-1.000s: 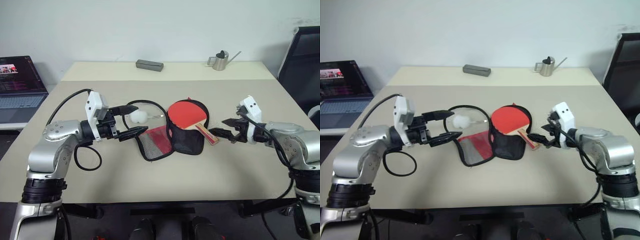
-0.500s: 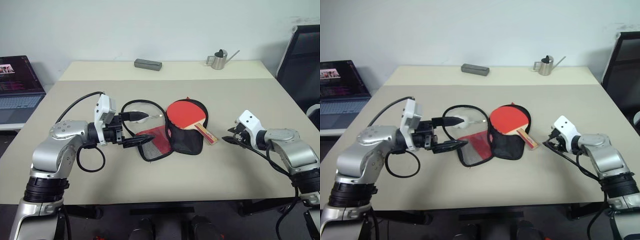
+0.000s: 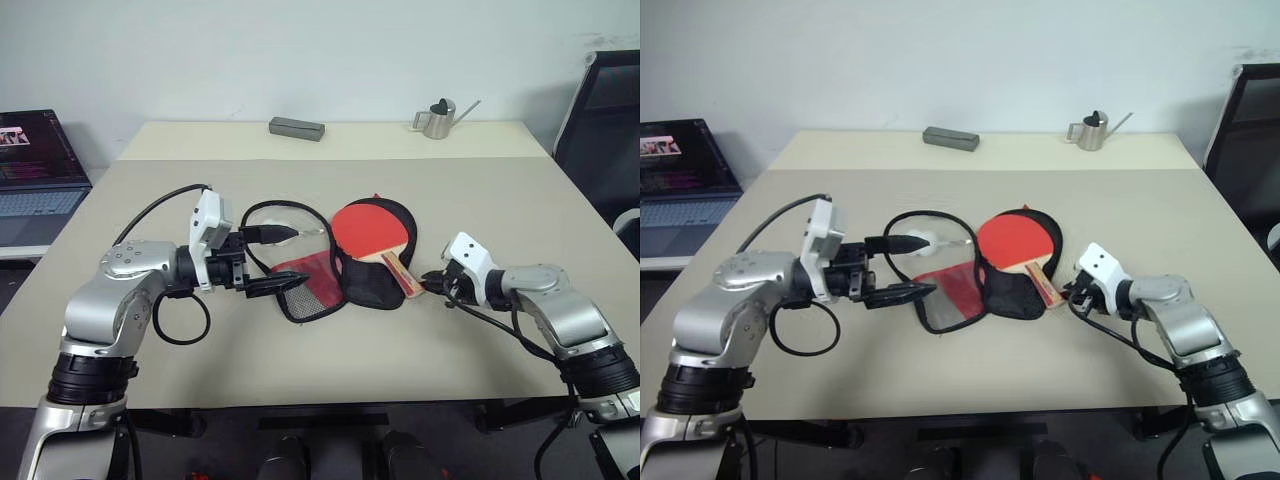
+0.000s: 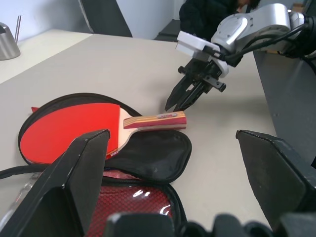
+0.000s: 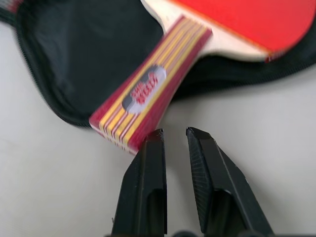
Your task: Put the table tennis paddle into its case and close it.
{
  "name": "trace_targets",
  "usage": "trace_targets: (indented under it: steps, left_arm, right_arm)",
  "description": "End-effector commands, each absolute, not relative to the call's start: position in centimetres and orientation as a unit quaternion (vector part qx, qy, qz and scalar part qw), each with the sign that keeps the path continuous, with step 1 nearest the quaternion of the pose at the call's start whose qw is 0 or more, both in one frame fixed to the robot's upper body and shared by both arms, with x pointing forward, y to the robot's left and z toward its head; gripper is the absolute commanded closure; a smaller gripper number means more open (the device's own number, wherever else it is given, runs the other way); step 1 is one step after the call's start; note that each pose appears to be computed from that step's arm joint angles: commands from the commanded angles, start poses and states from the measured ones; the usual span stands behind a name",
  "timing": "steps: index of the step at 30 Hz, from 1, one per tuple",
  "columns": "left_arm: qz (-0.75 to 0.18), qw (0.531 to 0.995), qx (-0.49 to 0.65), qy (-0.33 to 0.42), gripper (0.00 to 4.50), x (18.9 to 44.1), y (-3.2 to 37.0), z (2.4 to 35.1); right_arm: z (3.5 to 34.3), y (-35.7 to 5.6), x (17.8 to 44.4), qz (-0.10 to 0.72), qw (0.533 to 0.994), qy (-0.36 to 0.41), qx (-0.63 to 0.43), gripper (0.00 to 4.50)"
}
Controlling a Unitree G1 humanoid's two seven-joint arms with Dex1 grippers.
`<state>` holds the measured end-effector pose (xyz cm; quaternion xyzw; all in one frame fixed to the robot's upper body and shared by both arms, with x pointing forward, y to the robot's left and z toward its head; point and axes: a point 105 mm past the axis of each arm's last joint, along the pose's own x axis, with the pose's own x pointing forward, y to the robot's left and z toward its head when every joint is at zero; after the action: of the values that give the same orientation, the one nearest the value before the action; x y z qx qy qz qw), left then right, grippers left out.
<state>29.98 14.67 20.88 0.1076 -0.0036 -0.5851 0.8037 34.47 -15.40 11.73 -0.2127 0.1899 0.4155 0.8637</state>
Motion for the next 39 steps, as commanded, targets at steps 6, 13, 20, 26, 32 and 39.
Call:
trace_targets:
  steps: [6, 13, 20, 26, 32, 39]
  left_arm:
    - [-0.577, 0.806, 0.130, -0.023, 0.00, 29.7, 15.0, 22.0]
    - [-0.571, 0.810, 0.130, -0.021, 0.00, 29.7, 15.2, 21.8]
    - [-0.551, 0.823, 0.134, -0.023, 0.00, 30.0, 16.1, 22.0]
    - [-0.522, 0.841, 0.141, -0.018, 0.00, 30.6, 17.8, 22.0]
    - [-0.508, 0.848, 0.148, -0.015, 0.00, 30.9, 18.7, 21.8]
    - [-0.506, 0.849, 0.149, -0.017, 0.00, 31.0, 18.7, 21.7]
  right_arm:
    - [12.7, -12.9, 32.4, 0.461, 0.848, 0.179, -0.188, 3.72]
    - [11.7, -10.9, 32.2, 0.470, 0.847, 0.178, -0.174, 3.72]
    - [15.2, -12.2, 33.4, 0.441, 0.870, 0.175, -0.134, 3.72]
    - [17.8, -10.4, 34.4, 0.408, 0.896, 0.166, -0.061, 2.14]
    - [16.0, -8.8, 35.4, 0.352, 0.916, 0.186, -0.041, 1.50]
    - [14.3, -8.9, 36.3, 0.289, 0.936, 0.189, -0.064, 1.50]
